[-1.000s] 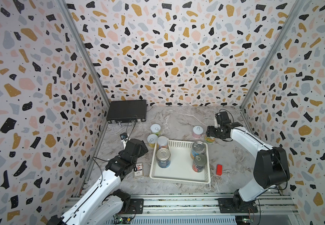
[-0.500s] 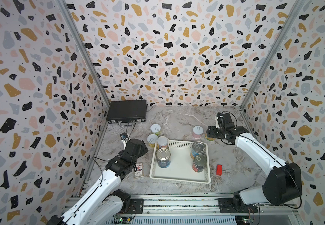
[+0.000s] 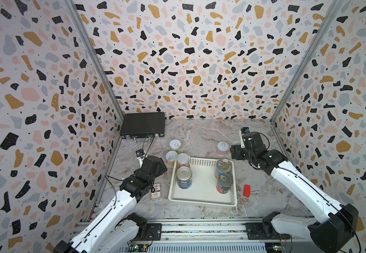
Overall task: Put the canned food in the basket
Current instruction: Place the canned food in the basket.
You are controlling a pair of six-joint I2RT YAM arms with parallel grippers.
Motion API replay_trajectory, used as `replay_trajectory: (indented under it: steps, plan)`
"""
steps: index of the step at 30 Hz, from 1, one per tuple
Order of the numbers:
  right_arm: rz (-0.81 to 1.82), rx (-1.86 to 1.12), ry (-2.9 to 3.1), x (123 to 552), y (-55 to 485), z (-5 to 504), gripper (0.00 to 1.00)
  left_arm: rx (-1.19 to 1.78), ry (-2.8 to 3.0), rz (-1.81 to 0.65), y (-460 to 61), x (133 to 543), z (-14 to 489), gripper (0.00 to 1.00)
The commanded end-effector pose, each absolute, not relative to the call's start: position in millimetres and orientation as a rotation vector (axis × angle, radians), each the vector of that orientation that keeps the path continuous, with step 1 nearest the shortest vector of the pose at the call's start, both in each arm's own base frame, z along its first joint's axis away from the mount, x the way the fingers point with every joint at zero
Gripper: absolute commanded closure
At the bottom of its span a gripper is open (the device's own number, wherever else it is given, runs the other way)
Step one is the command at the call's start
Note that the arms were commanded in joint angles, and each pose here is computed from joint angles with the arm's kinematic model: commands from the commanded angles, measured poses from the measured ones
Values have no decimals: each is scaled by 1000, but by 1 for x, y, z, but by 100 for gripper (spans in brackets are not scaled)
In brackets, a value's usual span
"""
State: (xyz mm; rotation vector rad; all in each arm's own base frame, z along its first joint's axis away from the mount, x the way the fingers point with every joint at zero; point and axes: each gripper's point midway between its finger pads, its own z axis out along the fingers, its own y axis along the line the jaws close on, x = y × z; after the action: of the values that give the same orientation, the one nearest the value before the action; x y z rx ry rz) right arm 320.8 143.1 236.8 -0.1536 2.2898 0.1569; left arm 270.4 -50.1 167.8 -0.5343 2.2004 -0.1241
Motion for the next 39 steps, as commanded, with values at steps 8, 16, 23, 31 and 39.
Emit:
replay_trajectory:
  steps: [8,16,23,31,39]
  plan:
    - [233,-217,2077,299,159,307,72,-550,2175,-138,-50,276,175,0]
    - [492,-370,2105,259,186,316,72,-543,2172,-125,-48,276,177,0]
    - [721,-506,2093,223,207,310,72,-547,2160,-120,-46,274,179,0]
    - [787,-643,2115,201,232,298,72,-549,2167,-146,-49,275,178,0]
    - [682,-856,2106,177,264,281,73,-552,2164,-140,-48,274,179,0]
